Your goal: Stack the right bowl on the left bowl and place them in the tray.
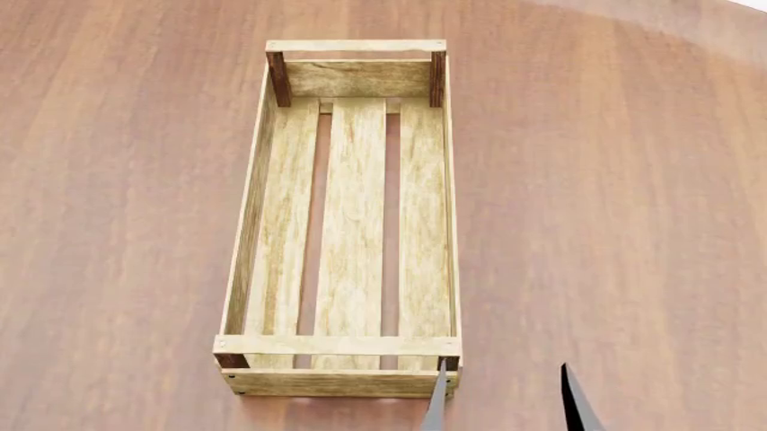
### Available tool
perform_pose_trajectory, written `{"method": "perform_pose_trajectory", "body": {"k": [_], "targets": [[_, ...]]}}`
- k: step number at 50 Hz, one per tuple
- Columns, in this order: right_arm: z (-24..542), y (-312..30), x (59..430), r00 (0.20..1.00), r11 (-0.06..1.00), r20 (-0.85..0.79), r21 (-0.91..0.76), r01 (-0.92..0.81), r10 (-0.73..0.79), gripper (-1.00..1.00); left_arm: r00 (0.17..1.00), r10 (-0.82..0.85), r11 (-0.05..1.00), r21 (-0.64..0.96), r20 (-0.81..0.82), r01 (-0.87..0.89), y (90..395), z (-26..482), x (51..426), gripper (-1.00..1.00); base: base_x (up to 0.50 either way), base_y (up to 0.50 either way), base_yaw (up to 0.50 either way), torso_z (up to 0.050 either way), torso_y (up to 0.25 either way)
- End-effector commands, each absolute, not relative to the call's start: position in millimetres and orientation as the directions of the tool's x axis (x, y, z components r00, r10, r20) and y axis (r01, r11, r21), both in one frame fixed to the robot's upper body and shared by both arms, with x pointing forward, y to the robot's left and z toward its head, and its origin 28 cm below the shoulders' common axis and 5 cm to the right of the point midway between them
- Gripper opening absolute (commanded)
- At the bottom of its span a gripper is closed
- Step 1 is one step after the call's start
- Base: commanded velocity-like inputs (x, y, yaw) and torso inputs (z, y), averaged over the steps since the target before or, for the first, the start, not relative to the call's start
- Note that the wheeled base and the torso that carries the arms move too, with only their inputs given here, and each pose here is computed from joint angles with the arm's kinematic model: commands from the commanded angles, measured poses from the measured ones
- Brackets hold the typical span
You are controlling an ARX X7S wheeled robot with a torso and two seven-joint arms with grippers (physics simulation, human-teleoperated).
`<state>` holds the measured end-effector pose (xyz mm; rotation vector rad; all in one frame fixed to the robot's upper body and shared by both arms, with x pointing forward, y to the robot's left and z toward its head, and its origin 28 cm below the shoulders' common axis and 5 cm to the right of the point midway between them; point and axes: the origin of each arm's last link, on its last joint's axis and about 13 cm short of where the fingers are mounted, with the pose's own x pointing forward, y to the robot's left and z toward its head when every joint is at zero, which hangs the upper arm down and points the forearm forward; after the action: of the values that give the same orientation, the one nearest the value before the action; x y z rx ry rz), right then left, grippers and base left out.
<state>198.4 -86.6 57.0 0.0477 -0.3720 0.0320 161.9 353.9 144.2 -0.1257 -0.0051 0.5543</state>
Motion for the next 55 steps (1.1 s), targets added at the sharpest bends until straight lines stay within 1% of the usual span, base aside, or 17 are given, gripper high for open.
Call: {"method": "perform_pose_trajectory", "body": {"k": [1,21,34,55], "targets": [[57.3,-85.6,198.7,0.926,0.999,0.375,0.026,-0.047,0.034,1.00,0.802,0.598,0.791,-0.159,-0.005,-0.591,368.1,146.3,154.3,-1.00,0.00,0.00,0.00,0.000,0.000],[56.2,-85.0,196.3,0.926,0.998,0.376,0.026,-0.053,0.039,1.00,0.727,0.685,0.707,-0.204,-0.038,-0.677,385.2,141.8,135.3,-1.00,0.00,0.00,0.00,0.000,0.000],[56.0,-84.7,195.0,0.926,0.998,0.375,0.024,-0.056,0.043,1.00,0.709,0.698,0.674,-0.241,-0.101,-0.698,389.0,131.7,135.2,-1.00,0.00,0.00,0.00,0.000,0.001],[54.8,-84.3,192.9,0.926,0.998,0.374,0.022,-0.055,0.043,1.00,0.676,0.721,0.629,-0.268,-0.150,-0.730,394.9,125.6,133.8,-1.00,0.00,0.00,0.00,0.000,0.000]]}}
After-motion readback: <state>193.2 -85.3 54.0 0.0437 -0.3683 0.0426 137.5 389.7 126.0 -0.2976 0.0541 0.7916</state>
